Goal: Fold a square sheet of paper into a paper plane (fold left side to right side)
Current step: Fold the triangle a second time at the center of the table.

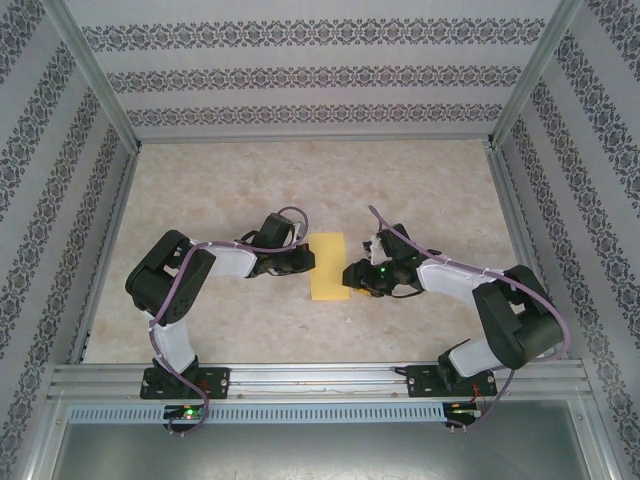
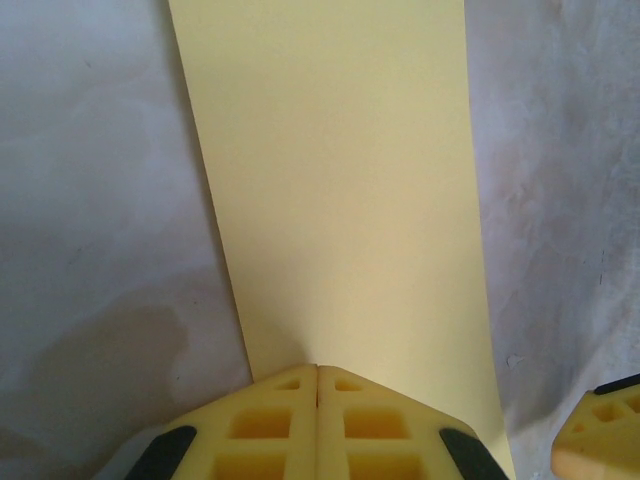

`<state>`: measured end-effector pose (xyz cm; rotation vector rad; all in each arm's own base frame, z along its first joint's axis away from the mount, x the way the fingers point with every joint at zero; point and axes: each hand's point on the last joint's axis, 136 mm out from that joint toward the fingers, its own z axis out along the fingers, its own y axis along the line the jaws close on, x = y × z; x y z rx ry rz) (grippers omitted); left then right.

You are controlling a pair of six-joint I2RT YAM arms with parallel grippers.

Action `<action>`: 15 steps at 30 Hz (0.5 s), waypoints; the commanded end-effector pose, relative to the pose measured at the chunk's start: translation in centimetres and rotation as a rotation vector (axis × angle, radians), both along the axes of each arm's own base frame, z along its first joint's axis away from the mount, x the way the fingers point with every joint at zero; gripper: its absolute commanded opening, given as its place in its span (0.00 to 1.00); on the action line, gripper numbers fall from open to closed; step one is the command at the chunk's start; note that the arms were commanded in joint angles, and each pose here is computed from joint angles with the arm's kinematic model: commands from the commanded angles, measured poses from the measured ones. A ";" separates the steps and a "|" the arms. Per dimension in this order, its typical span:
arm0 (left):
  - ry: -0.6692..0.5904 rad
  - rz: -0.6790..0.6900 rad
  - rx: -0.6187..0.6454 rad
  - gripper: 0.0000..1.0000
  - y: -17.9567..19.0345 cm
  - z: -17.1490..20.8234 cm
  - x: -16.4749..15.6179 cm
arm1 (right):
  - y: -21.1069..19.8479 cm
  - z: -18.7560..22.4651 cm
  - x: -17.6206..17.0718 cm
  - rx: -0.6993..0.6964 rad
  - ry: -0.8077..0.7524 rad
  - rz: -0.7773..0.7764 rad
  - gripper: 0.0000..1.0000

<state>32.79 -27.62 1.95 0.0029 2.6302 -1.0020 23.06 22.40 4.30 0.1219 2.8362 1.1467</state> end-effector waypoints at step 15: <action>0.088 0.002 0.076 0.00 1.0 -2.7 -2.4 | 1.9 -1.5 -0.5 0.054 0.061 0.019 0.42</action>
